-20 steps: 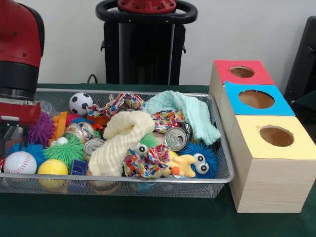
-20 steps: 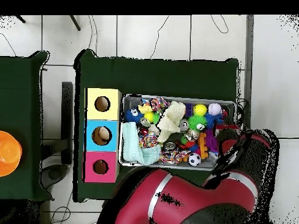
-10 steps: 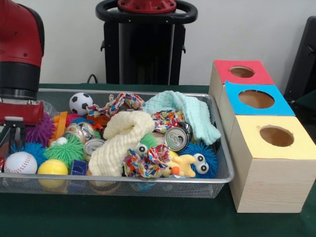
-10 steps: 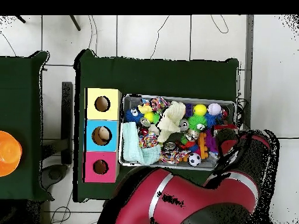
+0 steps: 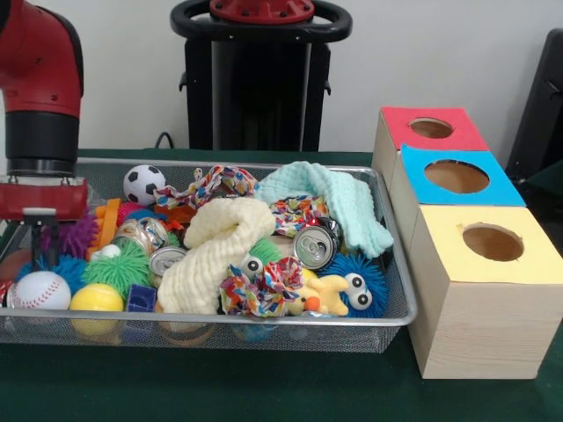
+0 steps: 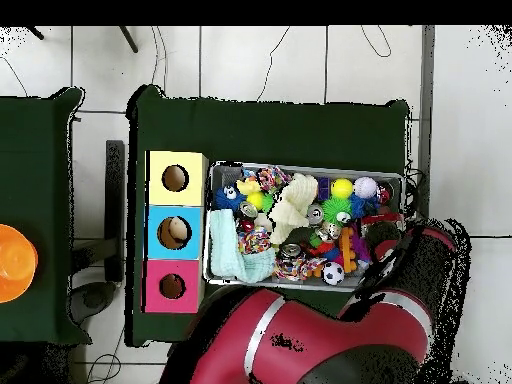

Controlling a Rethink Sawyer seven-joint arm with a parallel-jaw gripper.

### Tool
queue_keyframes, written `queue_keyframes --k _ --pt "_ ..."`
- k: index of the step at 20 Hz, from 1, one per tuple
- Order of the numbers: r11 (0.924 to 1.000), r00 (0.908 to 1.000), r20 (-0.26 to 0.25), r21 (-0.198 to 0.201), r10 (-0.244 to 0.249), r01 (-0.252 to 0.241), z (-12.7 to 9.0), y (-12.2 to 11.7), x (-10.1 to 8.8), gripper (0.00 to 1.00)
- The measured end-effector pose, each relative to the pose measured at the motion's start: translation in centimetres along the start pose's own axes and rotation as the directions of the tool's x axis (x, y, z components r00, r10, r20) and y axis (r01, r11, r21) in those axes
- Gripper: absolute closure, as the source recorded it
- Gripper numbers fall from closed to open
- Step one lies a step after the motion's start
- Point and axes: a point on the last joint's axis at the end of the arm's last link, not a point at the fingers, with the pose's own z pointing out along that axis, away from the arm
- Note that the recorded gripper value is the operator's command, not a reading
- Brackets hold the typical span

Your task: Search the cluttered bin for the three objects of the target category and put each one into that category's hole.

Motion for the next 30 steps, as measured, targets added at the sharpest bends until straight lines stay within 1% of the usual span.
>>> queue_keyframes --k 2,3,8,12,16,19,22,23,25,30 --pt "0.9995 0.9996 -0.002 -0.017 -0.027 0.027 0.0 0.6 -0.5 1.00" --pt "0.9988 0.9992 0.002 -0.026 -0.040 0.040 -0.1 1.1 -1.1 1.00" --pt "0.9985 0.9989 0.006 -0.030 -0.046 0.046 -0.6 1.9 -1.8 1.00" --pt "0.9987 0.9993 0.005 -0.035 -0.038 0.038 -1.7 3.1 -2.2 1.00" --pt "0.9992 0.9997 0.016 -0.036 -0.017 0.018 -2.2 4.0 -2.8 1.00" --pt "0.9990 0.9993 0.033 -0.040 0.018 -0.016 -2.6 5.4 -3.5 1.00" --pt "0.9985 0.9986 0.041 -0.043 0.034 -0.033 -2.8 6.1 -3.8 1.00" --pt "0.9978 0.9976 0.048 -0.045 0.051 -0.049 -2.9 6.6 -4.0 1.00" --pt "0.9969 0.9965 0.052 -0.047 0.065 -0.063 -3.0 7.0 -4.0 1.00" --pt "0.9921 0.9906 0.067 -0.048 0.119 -0.116 -3.1 8.2 -4.2 1.00"
